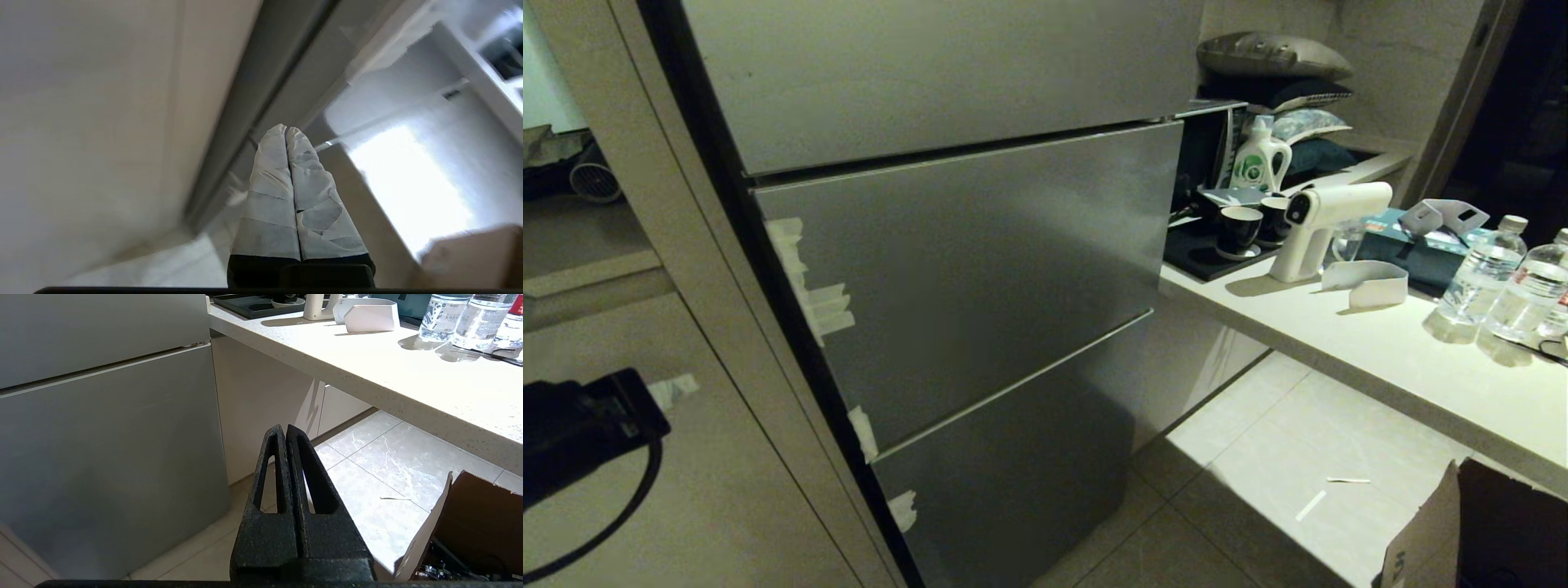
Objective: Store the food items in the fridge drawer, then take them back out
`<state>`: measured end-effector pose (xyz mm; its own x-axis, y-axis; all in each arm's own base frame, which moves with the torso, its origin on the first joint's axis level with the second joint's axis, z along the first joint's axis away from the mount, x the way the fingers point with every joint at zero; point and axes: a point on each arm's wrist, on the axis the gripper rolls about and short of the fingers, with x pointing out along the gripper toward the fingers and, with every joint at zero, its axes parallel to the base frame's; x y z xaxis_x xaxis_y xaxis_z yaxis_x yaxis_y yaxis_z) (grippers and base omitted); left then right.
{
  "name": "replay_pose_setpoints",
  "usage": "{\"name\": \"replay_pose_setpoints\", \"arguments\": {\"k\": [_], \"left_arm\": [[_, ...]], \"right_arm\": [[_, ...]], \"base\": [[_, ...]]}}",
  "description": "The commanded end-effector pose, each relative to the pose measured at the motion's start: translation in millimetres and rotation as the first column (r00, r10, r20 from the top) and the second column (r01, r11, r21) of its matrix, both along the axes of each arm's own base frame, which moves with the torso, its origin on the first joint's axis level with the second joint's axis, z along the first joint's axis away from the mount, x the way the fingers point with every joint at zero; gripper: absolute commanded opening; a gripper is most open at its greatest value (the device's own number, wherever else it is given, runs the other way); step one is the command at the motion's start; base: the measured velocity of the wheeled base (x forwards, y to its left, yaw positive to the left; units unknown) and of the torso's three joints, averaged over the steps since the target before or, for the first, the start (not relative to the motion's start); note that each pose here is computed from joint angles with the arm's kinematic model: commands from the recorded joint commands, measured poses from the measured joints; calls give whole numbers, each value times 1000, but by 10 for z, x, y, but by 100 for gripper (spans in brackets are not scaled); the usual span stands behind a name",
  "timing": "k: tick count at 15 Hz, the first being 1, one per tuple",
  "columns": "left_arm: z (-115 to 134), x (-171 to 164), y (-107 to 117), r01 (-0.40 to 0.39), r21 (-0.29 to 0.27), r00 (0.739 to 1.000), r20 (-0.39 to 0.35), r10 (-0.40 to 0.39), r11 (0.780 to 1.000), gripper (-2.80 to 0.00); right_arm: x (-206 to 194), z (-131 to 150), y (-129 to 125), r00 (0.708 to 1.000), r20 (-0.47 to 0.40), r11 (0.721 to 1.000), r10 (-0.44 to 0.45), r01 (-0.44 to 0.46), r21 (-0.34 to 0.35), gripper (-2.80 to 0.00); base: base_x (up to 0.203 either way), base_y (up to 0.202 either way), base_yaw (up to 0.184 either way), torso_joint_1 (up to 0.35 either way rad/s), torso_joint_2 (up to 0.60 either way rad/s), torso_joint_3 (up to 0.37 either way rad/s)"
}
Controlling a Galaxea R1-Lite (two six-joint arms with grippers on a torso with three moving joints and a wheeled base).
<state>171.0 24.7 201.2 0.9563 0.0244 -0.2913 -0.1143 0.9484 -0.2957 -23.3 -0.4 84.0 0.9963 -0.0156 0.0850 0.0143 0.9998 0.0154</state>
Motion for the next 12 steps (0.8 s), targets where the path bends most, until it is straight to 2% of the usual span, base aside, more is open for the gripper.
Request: {"name": "replay_pose_setpoints", "arguments": {"k": [1, 2, 4, 6, 8, 12], "left_arm": [[-32, 145, -4, 46, -81, 999, -24, -48, 996, -280], [2, 182, -28, 86, -132, 996, -13, -89, 987, -280], [-4, 294, -31, 121, -188, 991, -24, -128, 975, -280], [-35, 445, -15, 121, -212, 990, -39, -133, 970, -280], [-36, 590, -2, 134, -206, 991, 19, -133, 969, -280], [-46, 786, -44, 153, -260, 987, 84, -135, 953, -280]], "right_arm": [[24, -85, 0, 1000, -30, 1000, 0, 0, 0, -280], [23, -81, 0, 1000, -28, 1000, 0, 0, 0, -280], [23, -81, 0, 1000, -28, 1000, 0, 0, 0, -280], [24, -85, 0, 1000, -30, 1000, 0, 0, 0, -280], [24, -85, 0, 1000, -30, 1000, 0, 0, 3, -280], [24, -85, 0, 1000, -30, 1000, 0, 0, 1, -280]], "base": [[0, 0, 0, 0, 0, 0], [0, 0, 0, 0, 0, 0], [0, 0, 0, 0, 0, 0], [0, 0, 0, 0, 0, 0], [0, 0, 0, 0, 0, 0], [0, 0, 0, 0, 0, 0]]}}
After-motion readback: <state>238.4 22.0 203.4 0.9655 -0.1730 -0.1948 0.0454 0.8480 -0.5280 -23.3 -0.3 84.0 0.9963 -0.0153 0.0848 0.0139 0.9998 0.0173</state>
